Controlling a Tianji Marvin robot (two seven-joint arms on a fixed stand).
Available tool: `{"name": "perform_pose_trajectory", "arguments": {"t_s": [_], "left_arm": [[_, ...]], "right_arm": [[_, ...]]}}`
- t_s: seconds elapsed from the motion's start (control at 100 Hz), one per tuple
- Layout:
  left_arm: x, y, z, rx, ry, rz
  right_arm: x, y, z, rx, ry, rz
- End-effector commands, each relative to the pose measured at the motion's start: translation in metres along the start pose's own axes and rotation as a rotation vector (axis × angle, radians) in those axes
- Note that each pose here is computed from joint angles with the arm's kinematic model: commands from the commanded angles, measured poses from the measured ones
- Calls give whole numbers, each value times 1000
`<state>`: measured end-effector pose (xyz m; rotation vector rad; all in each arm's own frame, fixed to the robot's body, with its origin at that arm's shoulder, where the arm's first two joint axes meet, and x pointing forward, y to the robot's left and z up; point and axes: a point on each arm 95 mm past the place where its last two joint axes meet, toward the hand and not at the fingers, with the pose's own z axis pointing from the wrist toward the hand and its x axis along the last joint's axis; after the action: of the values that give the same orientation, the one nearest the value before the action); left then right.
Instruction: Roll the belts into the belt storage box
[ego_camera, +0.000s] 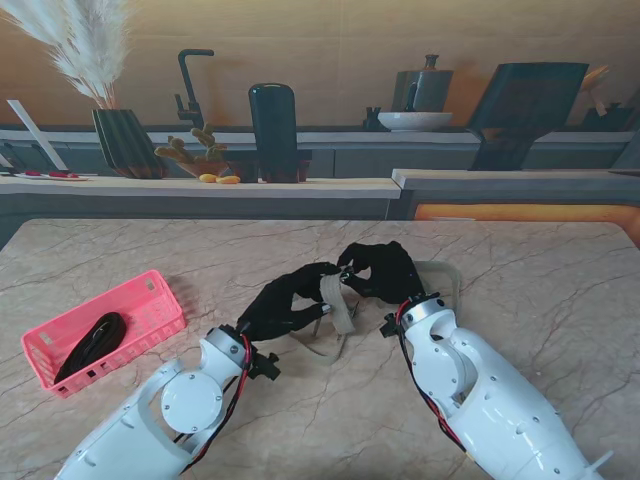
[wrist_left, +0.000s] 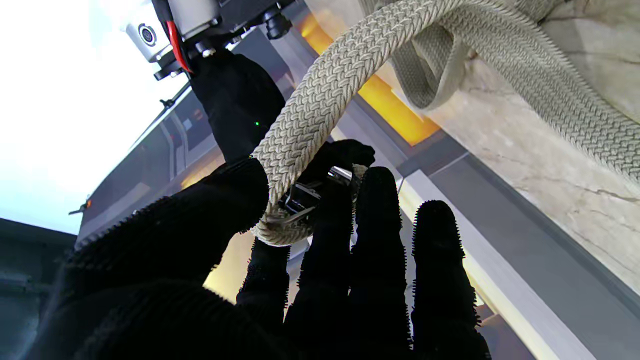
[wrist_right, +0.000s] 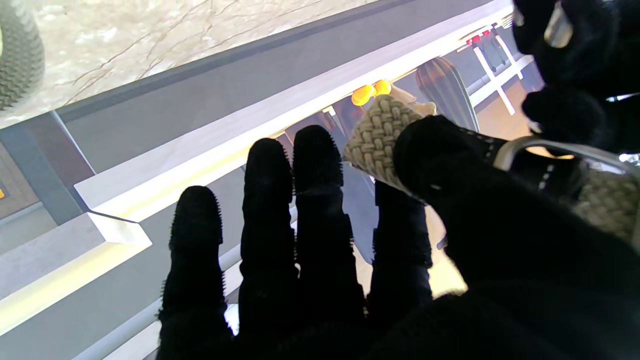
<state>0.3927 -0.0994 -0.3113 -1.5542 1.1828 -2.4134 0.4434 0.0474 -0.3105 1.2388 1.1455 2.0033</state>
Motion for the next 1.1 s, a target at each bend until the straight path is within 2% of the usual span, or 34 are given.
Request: {"name": "perform_pose_trajectory", "arguments": {"t_s": [0.0, 0.12, 0.32, 0.5, 0.62, 0.88, 1.09], "left_arm": [[2, 7, 3, 9, -3, -23], [3, 9, 6, 65, -2, 6], [5, 11, 10, 121, 1, 24], [6, 11, 14, 153, 4, 57], [4, 10, 16, 168, 7, 109], [3, 11, 18, 167, 3, 131], [2, 14, 20, 134, 32, 150]], "right_arm": [[9, -3, 1, -3, 14, 20], [13, -4, 1, 0, 21, 35], [17, -6, 1, 10, 35, 50], [21, -10, 1, 26, 48, 58], [23, -11, 1, 34, 64, 51], [26, -9, 1, 50, 124, -8], [29, -8, 2, 77, 154, -57]]}}
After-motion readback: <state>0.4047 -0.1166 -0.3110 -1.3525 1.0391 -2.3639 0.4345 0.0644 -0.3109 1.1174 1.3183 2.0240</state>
